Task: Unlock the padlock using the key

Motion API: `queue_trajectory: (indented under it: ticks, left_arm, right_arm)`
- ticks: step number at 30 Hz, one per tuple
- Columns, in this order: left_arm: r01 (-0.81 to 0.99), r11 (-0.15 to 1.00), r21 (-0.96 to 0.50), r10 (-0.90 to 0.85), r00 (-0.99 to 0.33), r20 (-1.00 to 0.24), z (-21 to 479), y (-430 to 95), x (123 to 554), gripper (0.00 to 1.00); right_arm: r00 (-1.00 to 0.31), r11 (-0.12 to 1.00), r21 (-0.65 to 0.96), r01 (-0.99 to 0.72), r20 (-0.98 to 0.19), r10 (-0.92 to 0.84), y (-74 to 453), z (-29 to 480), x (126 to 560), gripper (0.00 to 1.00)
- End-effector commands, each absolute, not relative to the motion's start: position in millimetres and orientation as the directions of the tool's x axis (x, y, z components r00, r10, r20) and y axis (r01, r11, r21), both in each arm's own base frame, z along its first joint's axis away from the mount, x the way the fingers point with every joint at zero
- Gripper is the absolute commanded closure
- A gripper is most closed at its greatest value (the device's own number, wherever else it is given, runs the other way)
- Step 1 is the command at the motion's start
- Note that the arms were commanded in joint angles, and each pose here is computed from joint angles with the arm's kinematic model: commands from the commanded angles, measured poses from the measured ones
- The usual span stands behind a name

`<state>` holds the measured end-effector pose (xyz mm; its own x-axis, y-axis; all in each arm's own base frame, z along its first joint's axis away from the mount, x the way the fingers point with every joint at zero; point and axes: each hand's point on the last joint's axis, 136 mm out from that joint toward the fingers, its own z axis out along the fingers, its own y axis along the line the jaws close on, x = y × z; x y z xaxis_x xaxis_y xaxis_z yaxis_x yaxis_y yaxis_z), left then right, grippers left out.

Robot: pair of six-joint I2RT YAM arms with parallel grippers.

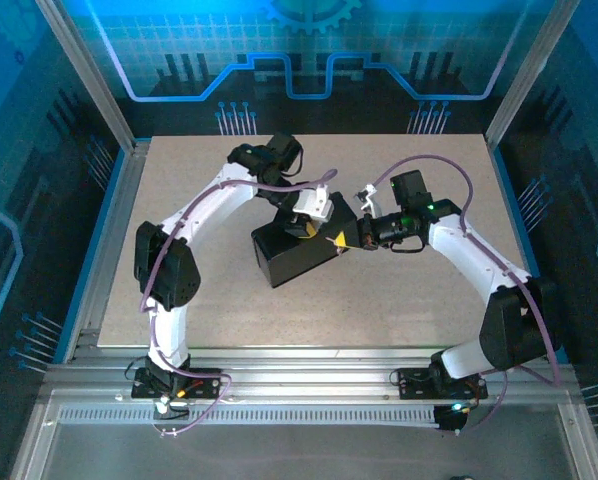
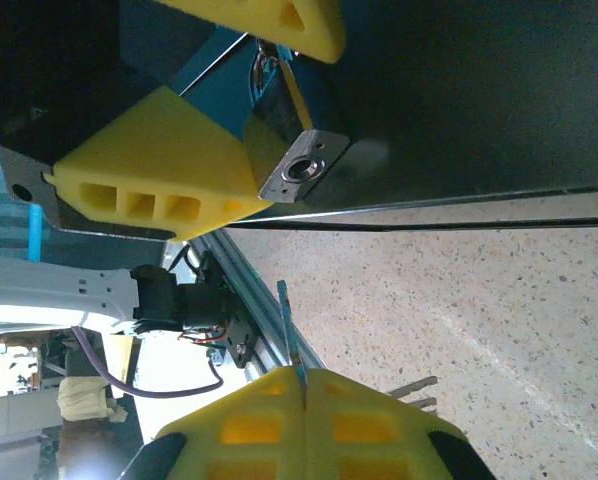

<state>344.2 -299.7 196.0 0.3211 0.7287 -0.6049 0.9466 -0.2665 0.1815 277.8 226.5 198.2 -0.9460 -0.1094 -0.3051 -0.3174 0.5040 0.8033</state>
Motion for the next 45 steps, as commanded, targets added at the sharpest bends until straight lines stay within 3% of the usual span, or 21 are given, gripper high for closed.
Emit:
queue_trajectory:
  ticks: [1, 5, 10, 19, 45]
  left_arm:
    - [0.941, -0.302, 0.151, 0.716, 0.329, -0.615, 190.4, -307.3, 339.6, 0.55]
    - [0.942, -0.312, 0.124, 0.725, 0.321, -0.609, 186.4, -304.9, 336.2, 0.73]
    - [0.940, -0.312, 0.136, 0.712, 0.326, -0.622, 193.9, -306.1, 334.9, 0.79]
    - [0.937, -0.266, 0.226, 0.572, 0.342, -0.745, 235.3, -311.2, 338.5, 0.82]
    - [0.937, -0.234, 0.259, 0.519, 0.345, -0.782, 238.1, -304.8, 335.7, 0.82]
  right_arm:
    - [-0.934, 0.468, 0.812, -0.350, -0.339, -0.110, 230.4, 215.0, 282.6, 1.00]
    - [-0.936, 0.466, 0.815, -0.345, -0.335, -0.107, 228.5, 215.2, 282.4, 1.00]
    - [-0.938, 0.470, 0.815, -0.340, -0.332, -0.103, 225.4, 220.4, 286.4, 1.00]
    - [-0.951, 0.484, 0.823, -0.297, -0.298, -0.078, 221.7, 225.5, 297.3, 1.00]
    - [-0.969, 0.488, 0.837, -0.248, -0.221, -0.114, 229.2, 214.6, 302.4, 1.00]
